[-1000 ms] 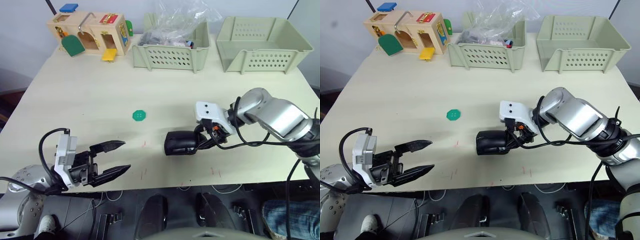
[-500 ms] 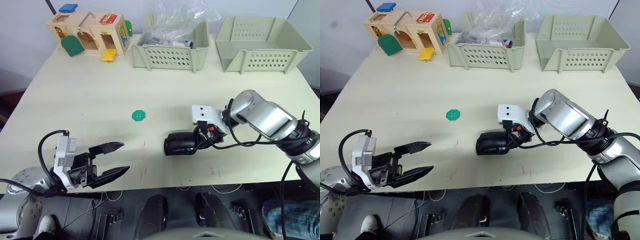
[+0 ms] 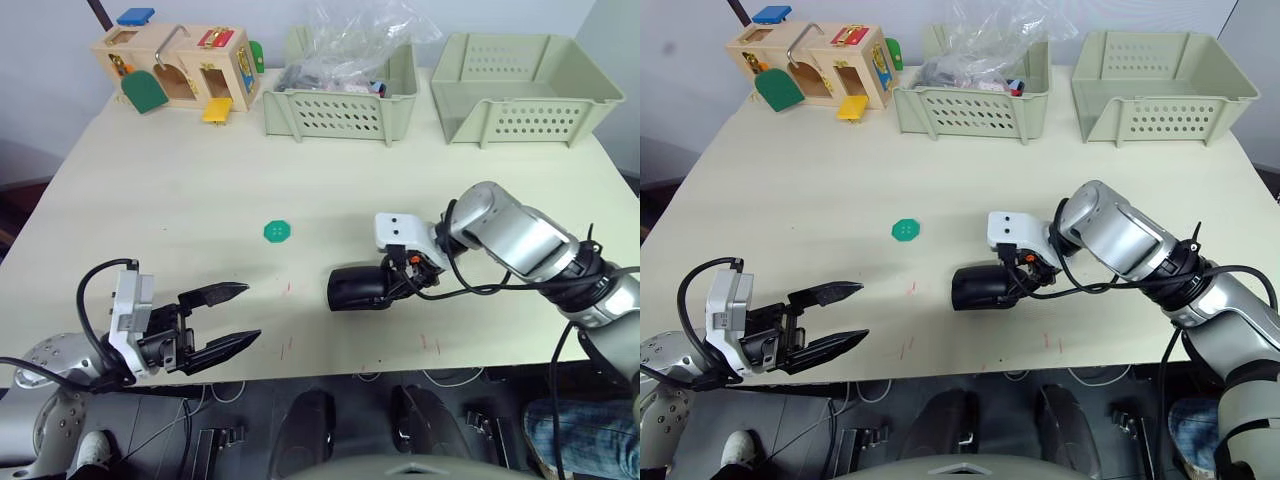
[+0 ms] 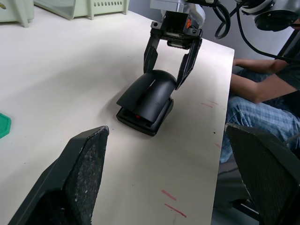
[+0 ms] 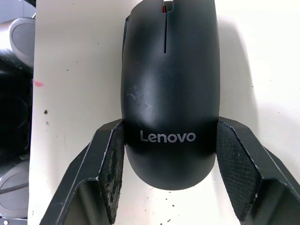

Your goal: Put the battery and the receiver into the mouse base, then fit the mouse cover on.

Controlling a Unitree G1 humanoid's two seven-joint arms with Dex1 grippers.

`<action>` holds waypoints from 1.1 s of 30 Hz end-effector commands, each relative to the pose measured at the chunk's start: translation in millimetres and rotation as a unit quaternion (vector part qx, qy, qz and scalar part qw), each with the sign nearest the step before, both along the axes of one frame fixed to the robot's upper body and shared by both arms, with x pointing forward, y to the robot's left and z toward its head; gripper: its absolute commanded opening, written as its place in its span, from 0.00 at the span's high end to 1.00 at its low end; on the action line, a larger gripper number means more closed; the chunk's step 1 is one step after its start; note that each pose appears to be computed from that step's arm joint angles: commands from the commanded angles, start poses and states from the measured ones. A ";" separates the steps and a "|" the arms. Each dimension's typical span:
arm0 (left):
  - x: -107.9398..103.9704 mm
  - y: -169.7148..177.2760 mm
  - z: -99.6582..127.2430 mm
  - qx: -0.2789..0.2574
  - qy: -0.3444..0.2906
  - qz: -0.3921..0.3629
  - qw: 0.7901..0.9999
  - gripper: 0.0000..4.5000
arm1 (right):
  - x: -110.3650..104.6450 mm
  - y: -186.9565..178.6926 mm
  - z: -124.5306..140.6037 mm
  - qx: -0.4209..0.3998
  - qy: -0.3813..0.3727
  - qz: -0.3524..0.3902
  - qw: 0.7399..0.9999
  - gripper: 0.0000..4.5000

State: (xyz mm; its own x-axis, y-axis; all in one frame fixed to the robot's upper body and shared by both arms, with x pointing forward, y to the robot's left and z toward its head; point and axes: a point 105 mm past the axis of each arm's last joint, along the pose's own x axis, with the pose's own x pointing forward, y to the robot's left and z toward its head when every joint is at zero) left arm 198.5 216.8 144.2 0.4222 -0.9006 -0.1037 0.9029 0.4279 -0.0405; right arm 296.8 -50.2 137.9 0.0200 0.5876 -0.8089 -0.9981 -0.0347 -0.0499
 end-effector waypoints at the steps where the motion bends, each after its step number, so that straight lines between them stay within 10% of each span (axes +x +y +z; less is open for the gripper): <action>1: -1.2 -1.2 7.3 0.004 -0.018 -0.003 1.000 0.05 | -1.2 1.1 2.2 0.000 -0.005 0.008 1.000 0.43; 33: -3.0 -1.9 3.8 0.005 -0.014 0.001 1.000 0.05 | -2.9 10.0 -6.4 -0.008 0.005 0.005 1.000 0.43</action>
State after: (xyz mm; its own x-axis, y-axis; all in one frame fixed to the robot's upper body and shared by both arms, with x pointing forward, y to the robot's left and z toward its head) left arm 196.9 217.1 141.4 0.4284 -0.8966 -0.1123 0.8989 0.4355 -0.0481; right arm 293.9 -41.7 130.0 0.0004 0.5719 -0.8203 -0.9986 -0.0428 -0.0303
